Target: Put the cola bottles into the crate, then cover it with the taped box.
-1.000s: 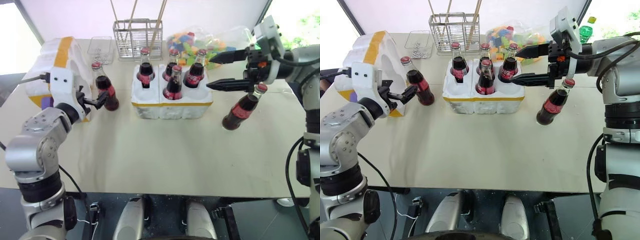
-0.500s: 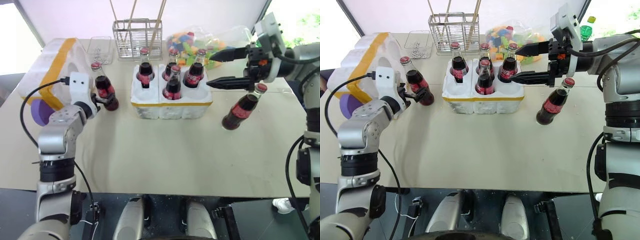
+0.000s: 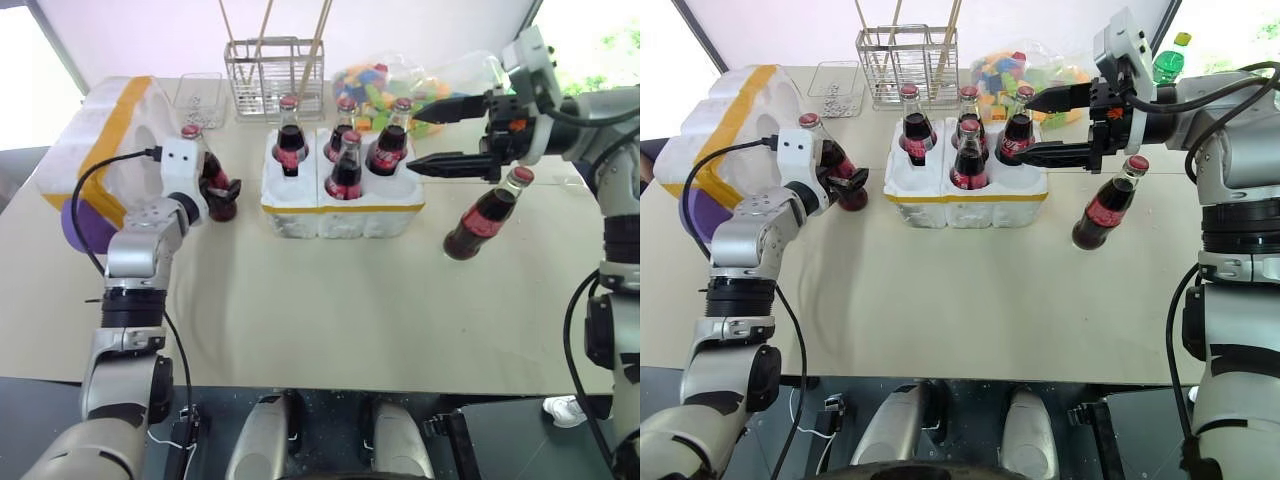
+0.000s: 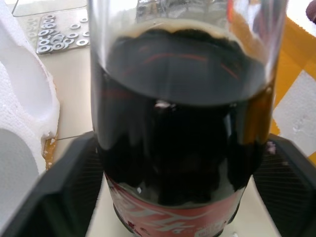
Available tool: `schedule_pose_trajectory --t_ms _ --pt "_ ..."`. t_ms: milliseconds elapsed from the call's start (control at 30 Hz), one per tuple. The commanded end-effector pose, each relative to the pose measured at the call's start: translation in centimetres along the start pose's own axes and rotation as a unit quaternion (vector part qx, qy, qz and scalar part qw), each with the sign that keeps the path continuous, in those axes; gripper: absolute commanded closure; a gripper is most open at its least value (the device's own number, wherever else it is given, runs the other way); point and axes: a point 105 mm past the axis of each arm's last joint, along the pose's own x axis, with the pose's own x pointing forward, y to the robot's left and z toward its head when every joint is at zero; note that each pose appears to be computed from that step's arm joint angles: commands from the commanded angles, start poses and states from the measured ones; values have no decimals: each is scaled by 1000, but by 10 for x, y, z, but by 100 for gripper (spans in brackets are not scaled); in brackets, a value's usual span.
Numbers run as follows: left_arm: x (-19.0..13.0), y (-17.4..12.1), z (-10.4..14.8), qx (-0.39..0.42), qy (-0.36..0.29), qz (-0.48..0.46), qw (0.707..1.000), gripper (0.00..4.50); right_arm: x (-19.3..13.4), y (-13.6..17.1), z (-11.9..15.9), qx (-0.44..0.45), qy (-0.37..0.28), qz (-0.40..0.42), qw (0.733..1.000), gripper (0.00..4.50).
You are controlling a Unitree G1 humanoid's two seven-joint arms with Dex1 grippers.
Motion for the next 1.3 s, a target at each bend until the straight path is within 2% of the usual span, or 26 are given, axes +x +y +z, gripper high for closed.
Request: schedule_pose_trajectory --t_ms 33,133,233,333,433,567,700,800,967,1100,1300 --pt "-11 5 31 10 -41 -5 999 169 -6 -1 21 -28 -23 -7 999 0" --pt "-23 -1 55 4 -67 -42 997 169 -8 -1 21 -27 -22 -9 999 0" --pt "-44 -17 98 -11 -112 -121 986 169 -9 0 19 -27 -17 -10 999 0" --pt "-62 -31 128 -5 -130 -184 974 169 -9 2 18 -27 -13 -8 1000 0" --pt "-71 -50 143 19 -118 -241 963 169 -9 2 18 -26 -11 -9 1000 0" --pt "-65 -72 150 41 -104 -275 955 169 -10 2 15 -26 -6 -11 1000 0" --pt "-52 -89 140 67 -89 -295 949 169 -9 3 13 -27 -4 -12 1000 0" --pt "-37 -94 122 102 -72 -283 951 169 -9 4 13 -27 -4 -14 1000 0" --pt "-22 -108 94 93 -49 -298 949 169 -10 5 10 -23 -5 -19 1000 0" --pt "-15 -113 78 96 -40 -300 948 169 -9 7 7 -21 0 -18 1000 0" --pt "1 -110 35 118 11 -276 954 169 -8 7 6 -23 -1 -19 1000 0"
